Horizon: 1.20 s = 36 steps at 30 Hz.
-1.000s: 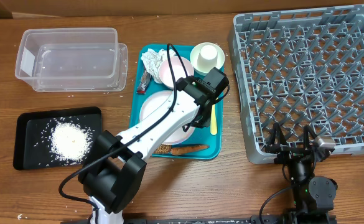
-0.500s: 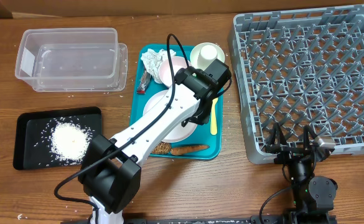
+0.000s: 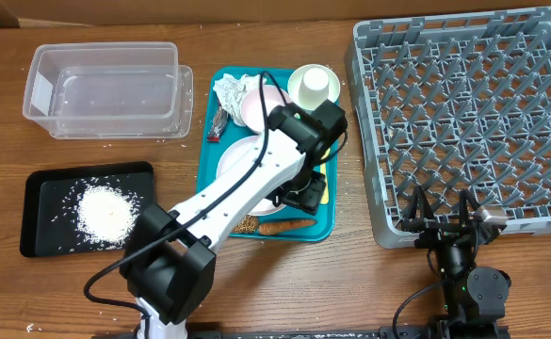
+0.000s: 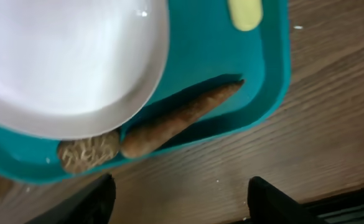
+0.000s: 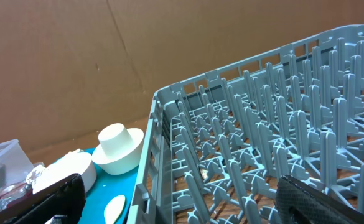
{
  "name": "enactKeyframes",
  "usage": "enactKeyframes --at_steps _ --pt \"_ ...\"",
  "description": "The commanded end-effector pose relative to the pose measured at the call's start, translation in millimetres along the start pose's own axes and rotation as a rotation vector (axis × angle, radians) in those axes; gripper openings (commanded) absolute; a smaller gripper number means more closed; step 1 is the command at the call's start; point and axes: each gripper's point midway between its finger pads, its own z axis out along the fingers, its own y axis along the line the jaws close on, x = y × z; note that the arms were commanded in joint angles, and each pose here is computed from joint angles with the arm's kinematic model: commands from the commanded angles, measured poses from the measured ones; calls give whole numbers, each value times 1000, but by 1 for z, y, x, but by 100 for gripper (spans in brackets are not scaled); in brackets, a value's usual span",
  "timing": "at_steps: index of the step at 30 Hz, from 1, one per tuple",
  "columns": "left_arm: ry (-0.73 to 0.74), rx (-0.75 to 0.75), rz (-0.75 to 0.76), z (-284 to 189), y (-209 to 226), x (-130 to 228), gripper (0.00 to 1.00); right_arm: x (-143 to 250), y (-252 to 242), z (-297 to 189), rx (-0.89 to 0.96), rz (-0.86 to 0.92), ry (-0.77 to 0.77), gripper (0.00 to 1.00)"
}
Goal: Sort waste into correct bins and load items into the dishwasher
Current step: 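Grasp the brown churro stick on the teal tray with the left gripper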
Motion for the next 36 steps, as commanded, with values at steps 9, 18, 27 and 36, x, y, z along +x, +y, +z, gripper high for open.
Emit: enactKeyframes --at_steps 9,18,27,36 --pt "-21 -118 280 45 8 -1 61 1 1 0 -8 -6 -6 100" --pt "-60 -100 325 47 3 -10 56 1 1 0 -8 -6 -6 100" --pt "-16 -59 361 70 1 4 56 1 1 0 -8 -6 -6 100" --pt "-19 -83 380 84 7 6 55 1 1 0 -8 -6 -6 100"
